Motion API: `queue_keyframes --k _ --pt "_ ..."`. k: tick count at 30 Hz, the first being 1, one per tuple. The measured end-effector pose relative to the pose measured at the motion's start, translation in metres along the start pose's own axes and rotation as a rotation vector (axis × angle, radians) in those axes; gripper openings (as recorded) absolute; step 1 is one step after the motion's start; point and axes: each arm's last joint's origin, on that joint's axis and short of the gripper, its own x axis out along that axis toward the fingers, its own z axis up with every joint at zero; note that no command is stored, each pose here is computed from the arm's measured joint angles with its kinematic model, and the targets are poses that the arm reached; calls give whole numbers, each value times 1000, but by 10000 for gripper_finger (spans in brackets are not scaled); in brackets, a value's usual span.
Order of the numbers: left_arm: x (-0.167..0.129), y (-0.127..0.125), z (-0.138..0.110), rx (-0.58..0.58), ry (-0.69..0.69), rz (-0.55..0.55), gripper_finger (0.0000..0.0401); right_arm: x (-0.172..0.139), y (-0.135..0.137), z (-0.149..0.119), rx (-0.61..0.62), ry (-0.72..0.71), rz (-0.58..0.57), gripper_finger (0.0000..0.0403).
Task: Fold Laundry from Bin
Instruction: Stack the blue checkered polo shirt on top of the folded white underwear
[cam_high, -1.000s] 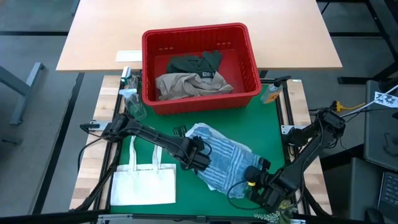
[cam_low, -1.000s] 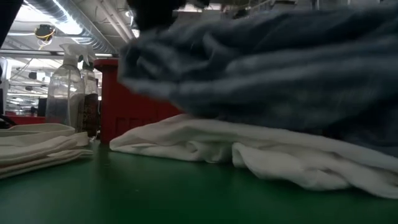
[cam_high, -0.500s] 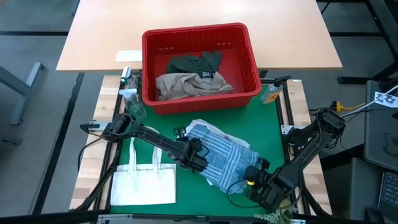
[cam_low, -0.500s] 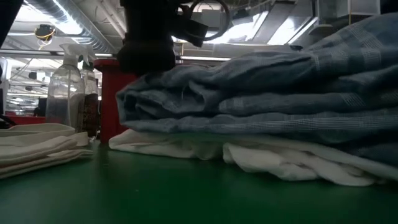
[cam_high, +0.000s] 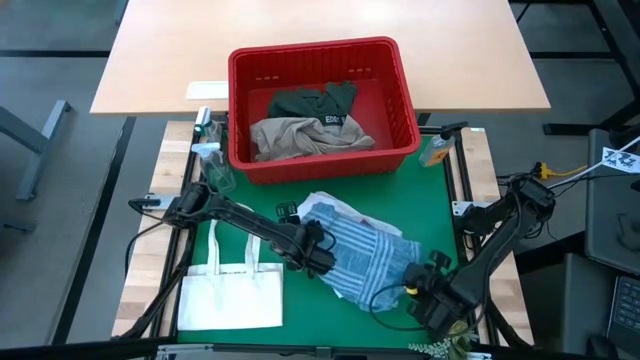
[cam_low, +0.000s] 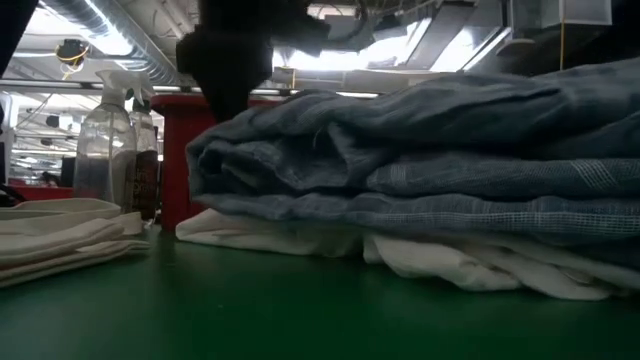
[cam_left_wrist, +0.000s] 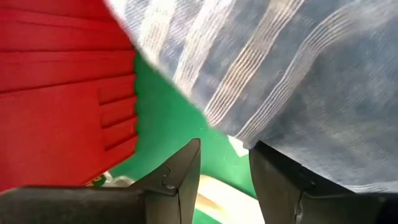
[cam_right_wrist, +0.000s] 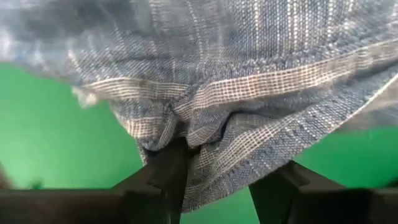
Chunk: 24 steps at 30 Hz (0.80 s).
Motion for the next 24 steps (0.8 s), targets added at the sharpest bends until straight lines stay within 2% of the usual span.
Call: queue_keyframes --k 3,7,13,24 --pt "-12 5 2 -6 -16 -10 133 -6 2 0 -8 54 16 154" --pt "-21 9 7 -33 -52 -35 129 -7 4 0 -8 58 37 154" --pt "-20 12 10 -43 -69 -7 126 -7 6 1 -4 51 59 154" --pt "-26 12 7 -30 -56 -34 126 -7 5 3 -4 -6 47 154"
